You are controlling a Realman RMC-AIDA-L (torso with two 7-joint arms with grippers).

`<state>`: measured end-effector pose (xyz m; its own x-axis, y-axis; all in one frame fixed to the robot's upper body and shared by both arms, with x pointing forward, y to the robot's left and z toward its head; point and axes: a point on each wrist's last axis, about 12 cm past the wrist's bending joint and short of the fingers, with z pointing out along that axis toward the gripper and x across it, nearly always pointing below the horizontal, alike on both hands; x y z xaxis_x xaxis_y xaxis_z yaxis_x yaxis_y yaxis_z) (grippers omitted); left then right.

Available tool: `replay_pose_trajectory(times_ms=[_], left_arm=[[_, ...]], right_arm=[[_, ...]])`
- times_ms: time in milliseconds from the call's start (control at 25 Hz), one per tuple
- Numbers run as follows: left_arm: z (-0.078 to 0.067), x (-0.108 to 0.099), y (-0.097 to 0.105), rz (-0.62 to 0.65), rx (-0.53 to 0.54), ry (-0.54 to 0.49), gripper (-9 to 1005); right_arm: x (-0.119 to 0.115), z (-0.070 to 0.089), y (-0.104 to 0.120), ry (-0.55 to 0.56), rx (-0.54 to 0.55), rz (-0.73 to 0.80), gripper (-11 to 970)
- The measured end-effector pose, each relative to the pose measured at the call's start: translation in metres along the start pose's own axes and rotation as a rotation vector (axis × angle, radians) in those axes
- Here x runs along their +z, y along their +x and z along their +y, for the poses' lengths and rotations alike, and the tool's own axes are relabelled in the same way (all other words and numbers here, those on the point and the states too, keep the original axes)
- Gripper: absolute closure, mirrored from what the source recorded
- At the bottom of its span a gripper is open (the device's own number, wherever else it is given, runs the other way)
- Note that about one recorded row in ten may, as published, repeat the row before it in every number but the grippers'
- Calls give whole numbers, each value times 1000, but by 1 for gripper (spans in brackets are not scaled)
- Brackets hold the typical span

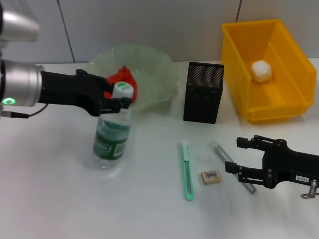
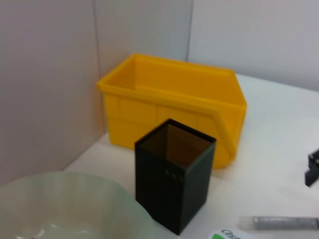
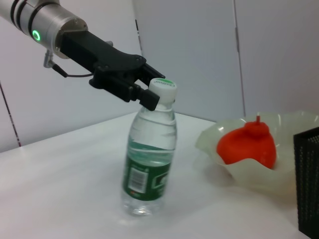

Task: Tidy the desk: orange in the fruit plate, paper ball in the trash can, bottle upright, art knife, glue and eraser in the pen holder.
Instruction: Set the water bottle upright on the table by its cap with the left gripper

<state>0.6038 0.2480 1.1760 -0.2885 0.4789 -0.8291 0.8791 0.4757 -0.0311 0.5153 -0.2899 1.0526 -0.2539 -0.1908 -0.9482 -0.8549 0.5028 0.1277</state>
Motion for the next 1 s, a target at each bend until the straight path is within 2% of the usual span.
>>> replay_pose_trajectory(times_ms=[360, 680, 1000], left_arm=[[6, -23, 12, -97, -54, -31, 538], [6, -30, 23, -129, -72, -57, 535], [13, -41, 38, -175, -107, -141, 531]], right_arm=[[2, 0, -2, -7, -4, -3, 184], [6, 0, -4, -23, -10, -6, 184], [7, 1, -5, -33, -13, -8, 184]])
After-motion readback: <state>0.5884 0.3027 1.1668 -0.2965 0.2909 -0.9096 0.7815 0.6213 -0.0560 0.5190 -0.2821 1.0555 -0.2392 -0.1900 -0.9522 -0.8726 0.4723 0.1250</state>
